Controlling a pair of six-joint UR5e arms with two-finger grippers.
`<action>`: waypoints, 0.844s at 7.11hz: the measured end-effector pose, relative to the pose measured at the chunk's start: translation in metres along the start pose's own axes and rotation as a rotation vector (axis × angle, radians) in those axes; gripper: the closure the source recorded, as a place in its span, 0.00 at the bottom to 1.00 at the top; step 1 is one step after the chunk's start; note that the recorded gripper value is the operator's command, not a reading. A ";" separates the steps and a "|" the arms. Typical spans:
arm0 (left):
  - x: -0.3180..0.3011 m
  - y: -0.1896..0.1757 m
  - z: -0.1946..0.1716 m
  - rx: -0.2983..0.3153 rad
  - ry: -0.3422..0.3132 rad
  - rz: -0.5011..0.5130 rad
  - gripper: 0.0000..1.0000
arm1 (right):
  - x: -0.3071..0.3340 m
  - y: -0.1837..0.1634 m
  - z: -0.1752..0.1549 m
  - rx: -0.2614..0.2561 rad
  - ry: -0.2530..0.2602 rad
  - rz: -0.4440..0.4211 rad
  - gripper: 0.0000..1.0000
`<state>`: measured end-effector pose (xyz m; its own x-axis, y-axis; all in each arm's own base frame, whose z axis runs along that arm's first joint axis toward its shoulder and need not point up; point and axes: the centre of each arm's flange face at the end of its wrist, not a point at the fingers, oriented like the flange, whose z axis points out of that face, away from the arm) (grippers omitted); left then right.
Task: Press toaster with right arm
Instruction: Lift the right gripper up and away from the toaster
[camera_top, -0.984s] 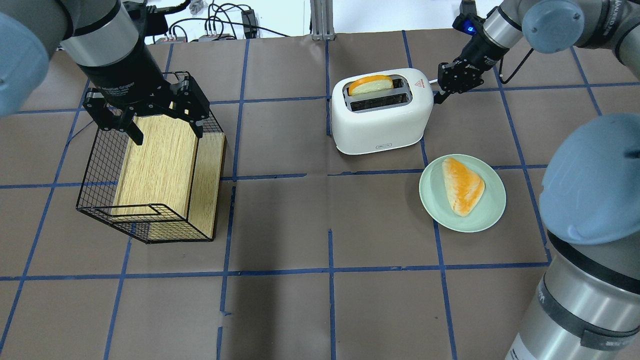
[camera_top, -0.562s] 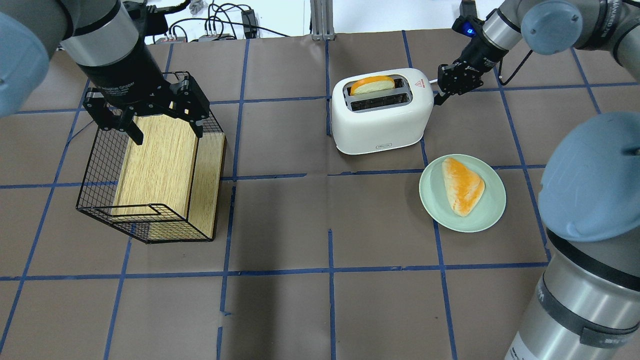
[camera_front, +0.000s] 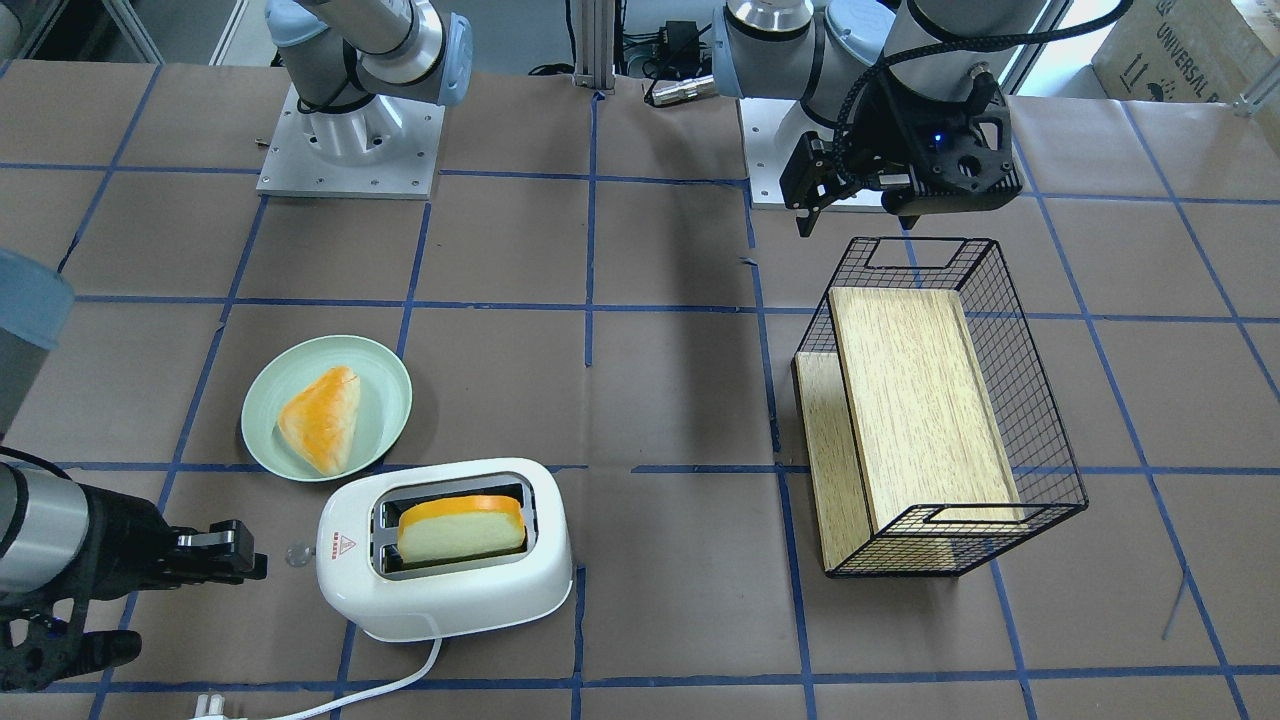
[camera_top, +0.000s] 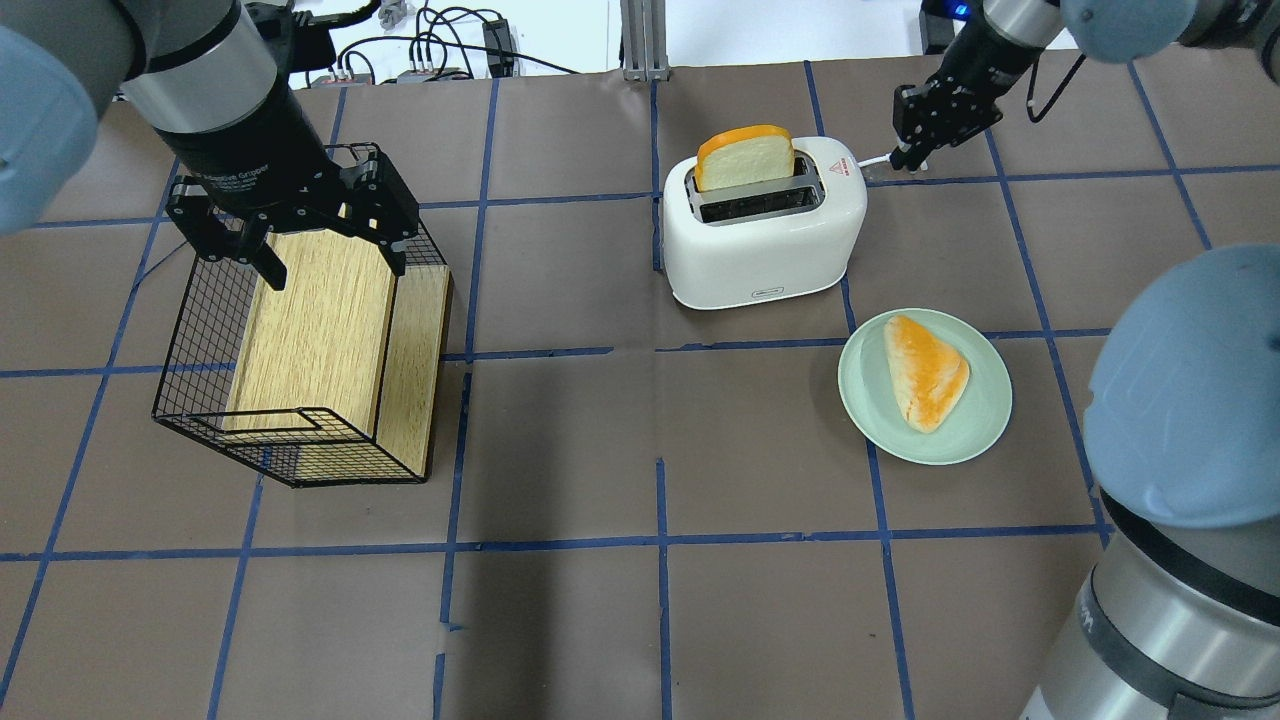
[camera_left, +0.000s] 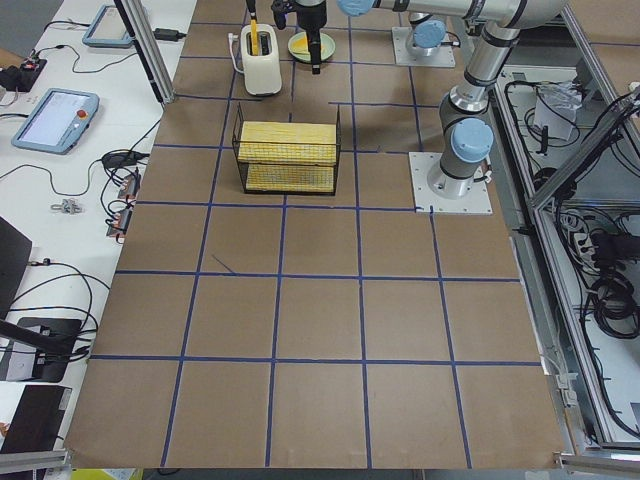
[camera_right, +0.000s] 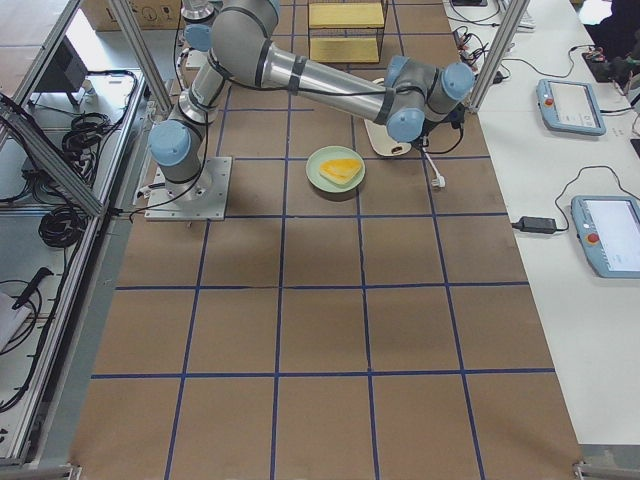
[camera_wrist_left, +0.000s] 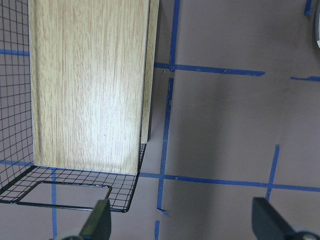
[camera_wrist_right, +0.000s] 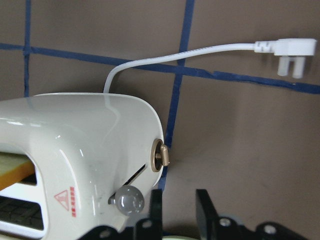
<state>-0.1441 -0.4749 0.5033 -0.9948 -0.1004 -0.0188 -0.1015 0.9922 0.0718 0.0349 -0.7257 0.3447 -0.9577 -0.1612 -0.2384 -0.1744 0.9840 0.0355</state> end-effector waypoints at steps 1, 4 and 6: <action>0.000 0.000 0.000 0.000 0.000 0.000 0.00 | -0.032 0.002 -0.031 -0.006 0.142 -0.030 0.00; 0.000 0.000 0.001 -0.002 0.000 0.000 0.00 | -0.085 0.023 -0.111 0.068 0.324 -0.071 0.00; 0.000 0.000 0.000 -0.002 0.000 0.000 0.00 | -0.122 0.081 -0.155 0.039 0.277 -0.051 0.01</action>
<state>-0.1441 -0.4748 0.5029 -0.9948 -0.1003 -0.0190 -0.1015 0.9921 0.0735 0.1023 -0.6378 0.5273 -0.9750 -0.2195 0.0361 -0.2199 0.9755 -0.0084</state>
